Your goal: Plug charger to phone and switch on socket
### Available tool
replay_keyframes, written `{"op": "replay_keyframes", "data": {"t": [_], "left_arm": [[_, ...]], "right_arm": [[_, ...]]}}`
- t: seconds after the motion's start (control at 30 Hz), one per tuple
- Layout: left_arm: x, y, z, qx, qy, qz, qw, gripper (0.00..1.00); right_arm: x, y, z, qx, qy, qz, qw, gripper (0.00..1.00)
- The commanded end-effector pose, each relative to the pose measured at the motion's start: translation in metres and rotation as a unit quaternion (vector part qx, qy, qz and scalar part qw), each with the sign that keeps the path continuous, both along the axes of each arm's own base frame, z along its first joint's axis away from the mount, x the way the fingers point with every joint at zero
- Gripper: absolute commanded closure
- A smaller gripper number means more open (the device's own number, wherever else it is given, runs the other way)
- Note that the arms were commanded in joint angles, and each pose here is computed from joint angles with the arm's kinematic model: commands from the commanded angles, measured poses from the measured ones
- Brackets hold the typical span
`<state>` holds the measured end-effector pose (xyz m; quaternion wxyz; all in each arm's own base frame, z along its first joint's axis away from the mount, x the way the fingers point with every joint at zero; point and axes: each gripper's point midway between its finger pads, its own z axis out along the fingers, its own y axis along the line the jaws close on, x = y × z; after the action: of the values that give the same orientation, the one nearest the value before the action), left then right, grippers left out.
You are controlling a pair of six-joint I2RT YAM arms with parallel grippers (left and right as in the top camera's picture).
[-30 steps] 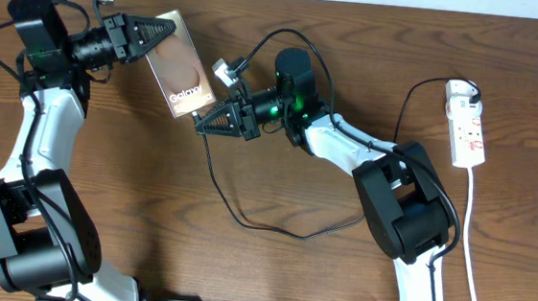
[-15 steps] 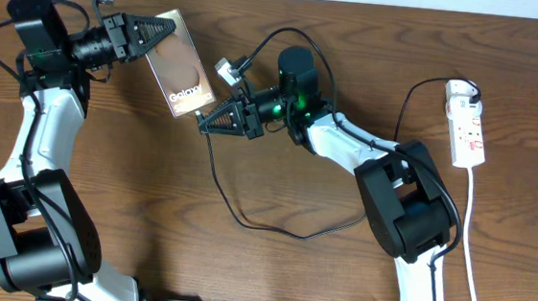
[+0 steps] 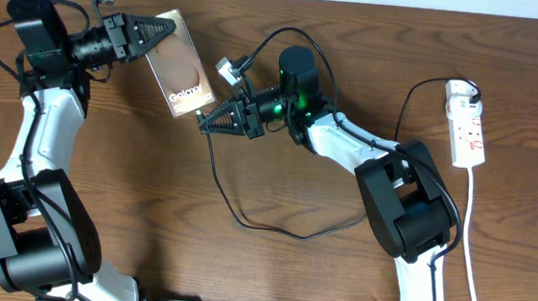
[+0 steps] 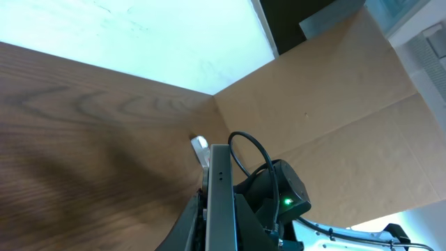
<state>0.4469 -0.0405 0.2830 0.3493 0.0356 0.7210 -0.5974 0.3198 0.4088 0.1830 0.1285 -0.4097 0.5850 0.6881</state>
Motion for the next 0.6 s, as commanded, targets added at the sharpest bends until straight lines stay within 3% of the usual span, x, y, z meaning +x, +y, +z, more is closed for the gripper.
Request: {"op": "replay_keyframes", "data": {"t": [0.0, 0.57], "left_arm": [[-0.0041, -0.0021, 0.0023, -0.005, 0.000, -0.014, 1.000, 0.93], [-0.0044, -0.0026, 0.0023, -0.006, 0.002, -0.015, 1.000, 0.92]], "right_arm": [[-0.0008, -0.0016, 0.0034, 0.006, -0.009, 0.007, 1.000, 0.99], [-0.0042, 0.0034, 0.0032, 0.006, -0.010, 0.007, 1.000, 0.99]]}}
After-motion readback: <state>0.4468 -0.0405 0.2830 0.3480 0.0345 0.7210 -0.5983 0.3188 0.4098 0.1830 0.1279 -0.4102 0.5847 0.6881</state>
